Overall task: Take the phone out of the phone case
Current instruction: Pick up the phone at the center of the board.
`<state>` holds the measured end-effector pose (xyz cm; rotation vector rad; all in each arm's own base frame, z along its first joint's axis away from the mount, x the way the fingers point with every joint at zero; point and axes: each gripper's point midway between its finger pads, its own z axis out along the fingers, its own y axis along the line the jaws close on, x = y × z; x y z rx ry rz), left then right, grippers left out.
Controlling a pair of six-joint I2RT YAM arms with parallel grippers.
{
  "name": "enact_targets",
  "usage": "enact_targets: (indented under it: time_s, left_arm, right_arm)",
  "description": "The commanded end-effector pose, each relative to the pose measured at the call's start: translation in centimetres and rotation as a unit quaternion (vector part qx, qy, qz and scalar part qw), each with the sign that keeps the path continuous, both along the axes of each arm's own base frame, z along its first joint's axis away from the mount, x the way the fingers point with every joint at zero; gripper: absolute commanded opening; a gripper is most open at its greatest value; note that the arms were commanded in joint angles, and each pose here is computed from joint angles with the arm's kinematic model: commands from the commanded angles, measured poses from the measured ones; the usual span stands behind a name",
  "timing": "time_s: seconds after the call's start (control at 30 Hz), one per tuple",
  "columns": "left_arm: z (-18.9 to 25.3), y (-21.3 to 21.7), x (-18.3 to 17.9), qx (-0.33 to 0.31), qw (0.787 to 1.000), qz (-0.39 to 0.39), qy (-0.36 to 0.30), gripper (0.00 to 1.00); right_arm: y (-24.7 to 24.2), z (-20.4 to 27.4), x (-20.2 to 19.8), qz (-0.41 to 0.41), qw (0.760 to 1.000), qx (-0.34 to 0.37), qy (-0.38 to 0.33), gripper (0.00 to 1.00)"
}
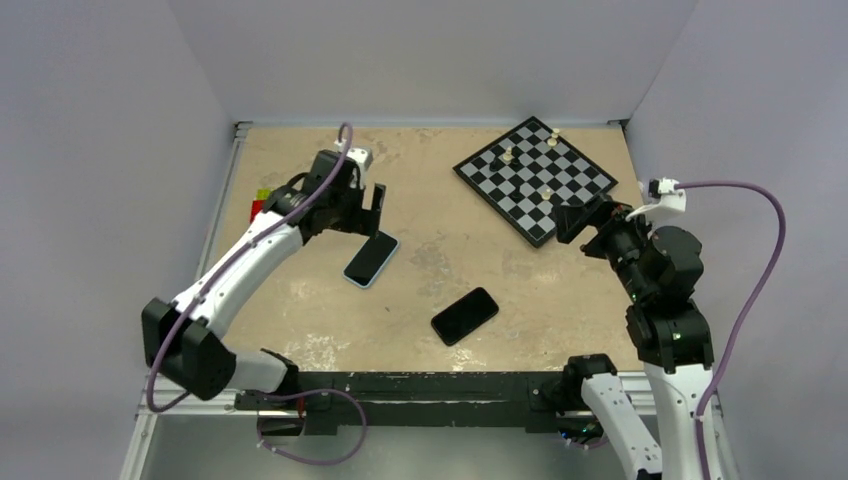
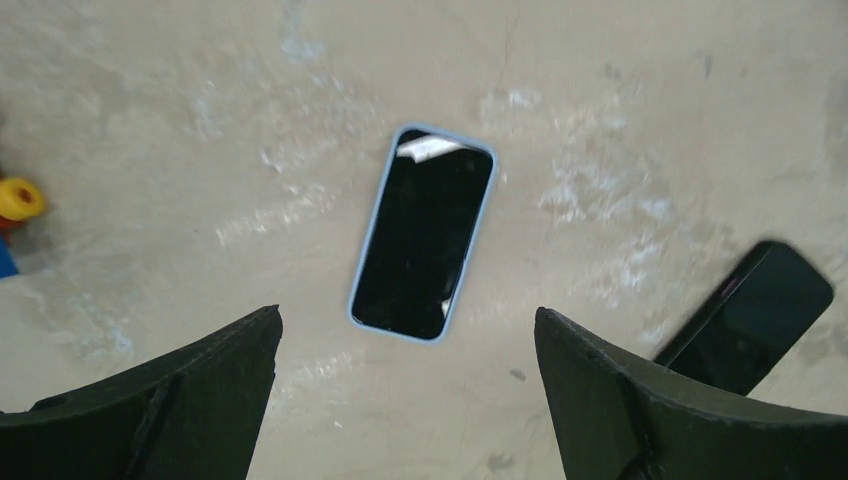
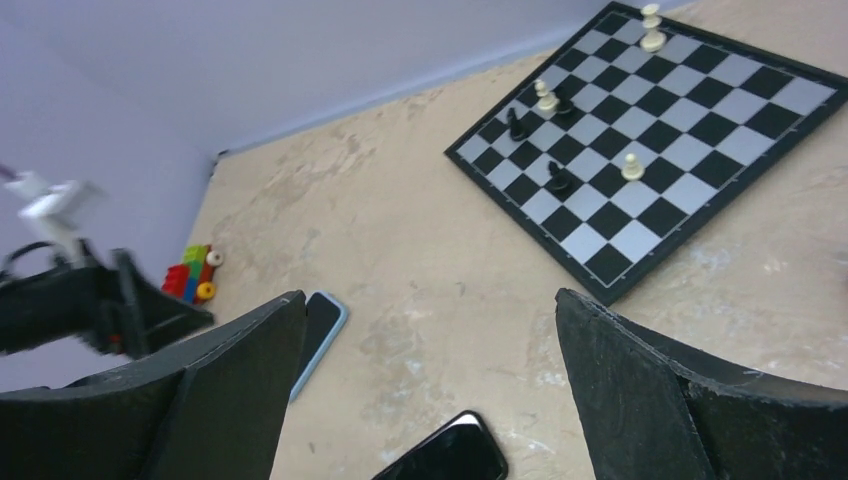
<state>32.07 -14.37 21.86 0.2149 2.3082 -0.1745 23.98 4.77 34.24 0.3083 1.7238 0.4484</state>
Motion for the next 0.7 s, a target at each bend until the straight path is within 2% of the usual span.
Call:
enact_targets:
  time_s: [0.0,0.2,0.4,0.67]
  left_arm:
    - [-5.8,-1.9,-3.2,0.015,0.985,-0.087,0.148,1.0]
    - [-9.2,-2.5,-1.5,0.038,0.975,-0.1,0.197,1.0]
    - [-12.2,-3.7,-0.2,0.048,0.958,-0.101,0.263,1.0]
    - [-15.1,-2.8,1.9,0.104,0.949,-0.096,0.281,1.0]
  right_arm:
    - [3.7,0.5,-0.7,0.104,0.994,0.023,-0.007,0.99]
    - [6.3,0.3,-1.6,0.177,0.982,0.057,-0.021,0.99]
    - [6.5,-0.3,-2.5,0.184,0.98,0.069,-0.023,0.99]
    - [6.5,-0.6,-3.1,0.183,0.98,0.074,-0.03,0.99]
